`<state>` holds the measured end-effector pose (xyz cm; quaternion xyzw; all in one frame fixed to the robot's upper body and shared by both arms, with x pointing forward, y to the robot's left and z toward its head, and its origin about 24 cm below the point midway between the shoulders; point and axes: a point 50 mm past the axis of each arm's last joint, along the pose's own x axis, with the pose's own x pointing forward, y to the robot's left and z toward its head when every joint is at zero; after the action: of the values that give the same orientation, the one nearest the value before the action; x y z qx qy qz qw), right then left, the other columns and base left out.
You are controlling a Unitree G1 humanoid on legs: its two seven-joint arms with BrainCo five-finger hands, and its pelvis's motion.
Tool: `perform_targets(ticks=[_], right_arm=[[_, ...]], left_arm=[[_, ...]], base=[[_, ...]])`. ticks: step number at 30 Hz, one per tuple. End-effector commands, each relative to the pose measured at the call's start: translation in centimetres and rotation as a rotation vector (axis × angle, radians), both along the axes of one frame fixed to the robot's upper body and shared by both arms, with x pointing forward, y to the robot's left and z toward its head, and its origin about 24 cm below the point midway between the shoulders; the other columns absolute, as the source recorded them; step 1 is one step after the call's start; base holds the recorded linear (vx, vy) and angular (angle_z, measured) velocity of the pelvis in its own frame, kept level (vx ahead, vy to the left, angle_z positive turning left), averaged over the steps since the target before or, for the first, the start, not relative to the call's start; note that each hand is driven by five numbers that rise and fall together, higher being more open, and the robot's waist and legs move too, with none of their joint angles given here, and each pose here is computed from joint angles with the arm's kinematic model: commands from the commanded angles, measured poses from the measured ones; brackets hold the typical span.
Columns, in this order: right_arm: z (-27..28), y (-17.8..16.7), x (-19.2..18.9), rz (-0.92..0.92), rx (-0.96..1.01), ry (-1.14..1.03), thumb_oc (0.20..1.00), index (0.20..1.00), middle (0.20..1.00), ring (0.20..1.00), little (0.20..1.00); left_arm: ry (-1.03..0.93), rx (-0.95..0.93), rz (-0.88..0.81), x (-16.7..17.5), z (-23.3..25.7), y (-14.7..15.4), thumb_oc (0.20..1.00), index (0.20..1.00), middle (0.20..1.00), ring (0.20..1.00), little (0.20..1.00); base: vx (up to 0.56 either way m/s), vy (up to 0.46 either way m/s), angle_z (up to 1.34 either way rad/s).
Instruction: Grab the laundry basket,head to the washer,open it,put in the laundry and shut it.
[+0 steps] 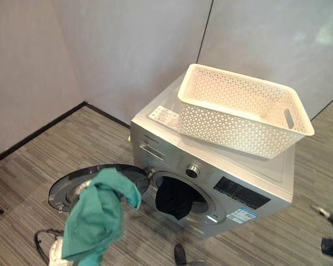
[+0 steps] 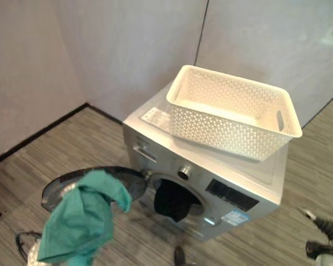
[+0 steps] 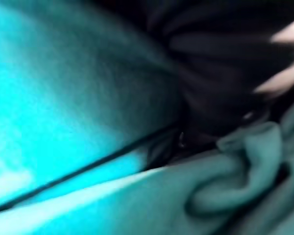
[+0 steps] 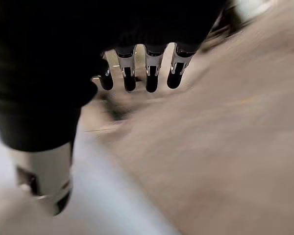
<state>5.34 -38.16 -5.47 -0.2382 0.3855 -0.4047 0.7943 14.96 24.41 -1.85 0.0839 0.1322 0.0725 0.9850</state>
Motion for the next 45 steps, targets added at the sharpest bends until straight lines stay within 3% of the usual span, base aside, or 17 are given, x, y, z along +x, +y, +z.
perform_targets(ticks=[1, 4, 6, 10, 15, 18, 23, 24, 36, 38, 39, 45], right_arm=[[-1.1, 0.6, 0.5, -0.006, 0.013, 0.01, 1.0, 1.0, 1.0, 1.0, 1.0], [-6.3, 5.4, -0.9, 0.025, 0.274, 0.153, 1.0, 1.0, 1.0, 1.0, 1.0], [-9.5, 10.4, -1.2, 0.078, 0.495, 0.249, 1.0, 1.0, 1.0, 1.0, 1.0], [-10.9, 14.2, 0.3, 0.19, 0.589, 0.312, 1.0, 1.0, 1.0, 1.0, 1.0], [-9.5, 18.2, 7.4, 0.628, 0.499, 0.272, 1.0, 1.0, 1.0, 1.0, 1.0], [-8.3, 19.0, 10.1, 0.724, 0.459, 0.201, 1.0, 1.0, 1.0, 1.0, 1.0], [-8.3, 19.0, 10.1, 0.724, 0.459, 0.201, 1.0, 1.0, 1.0, 1.0, 1.0], [-5.7, 21.4, 14.7, 0.867, 0.402, 0.057, 1.0, 1.0, 1.0, 1.0, 1.0], [-3.9, 21.1, 17.4, 0.871, 0.307, -0.026, 1.0, 1.0, 1.0, 1.0, 1.0], [-3.4, 20.9, 18.0, 0.867, 0.286, -0.051, 1.0, 1.0, 1.0, 1.0, 1.0], [-2.9, 20.9, 18.4, 0.878, 0.265, -0.085, 1.0, 1.0, 1.0, 1.0, 1.0], [-1.6, 22.1, 18.9, 0.924, 0.275, -0.175, 1.0, 1.0, 1.0, 1.0, 1.0]], left_arm=[[-0.162, 0.057, -0.078, 1.3, 3.2, 0.1, 0.2, 0.2, 0.2, 0.2, 0.2], [-0.063, 0.063, -0.102, 0.7, 1.2, -0.1, 0.2, 0.2, 0.2, 0.2, 0.2], [0.037, 0.064, -0.124, 1.1, -1.2, -0.8, 0.2, 0.2, 0.2, 0.2, 0.2], [0.049, 0.089, -0.19, 3.5, -2.3, -2.9, 0.2, 0.2, 0.2, 0.2, 0.2], [0.015, 0.027, -0.281, 6.8, -2.5, -7.4, 0.2, 0.2, 0.2, 0.2, 0.2], [-0.02, -0.011, -0.276, 8.0, -1.9, -8.3, 0.2, 0.2, 0.2, 0.2, 0.2], [-0.02, -0.011, -0.276, 8.0, -1.9, -8.3, 0.2, 0.2, 0.2, 0.2, 0.2], [-0.149, -0.093, -0.235, 12.4, 1.1, -10.6, 0.2, 0.2, 0.2, 0.2, 0.2], [-0.4, -0.215, -0.092, 18.9, 8.6, -11.3, 0.2, 0.2, 0.2, 0.2, 0.2], [-0.462, -0.215, -0.102, 20.4, 11.1, -11.8, 0.2, 0.2, 0.2, 0.2, 0.2], [-0.551, -0.216, -0.11, 21.9, 14.5, -12.5, 0.2, 0.2, 0.2, 0.2, 0.2], [-0.613, -0.231, -0.006, 24.1, 18.4, -10.6, 0.2, 0.2, 0.2, 0.2, 0.2]], base=[[-0.06, -0.027, 0.04], [-0.04, -0.019, 0.04], [-0.01, -0.015, 0.08], [-0.03, 0.001, -0.09], [-0.09, -0.005, -0.2], [-0.14, -0.017, -0.39], [-0.09, -0.019, -0.19], [-0.39, -0.083, 0.02], [-0.13, -0.037, -0.23], [-0.1, -0.063, -0.14], [-0.07, -0.078, -0.1], [-0.02, -0.038, -0.01]])
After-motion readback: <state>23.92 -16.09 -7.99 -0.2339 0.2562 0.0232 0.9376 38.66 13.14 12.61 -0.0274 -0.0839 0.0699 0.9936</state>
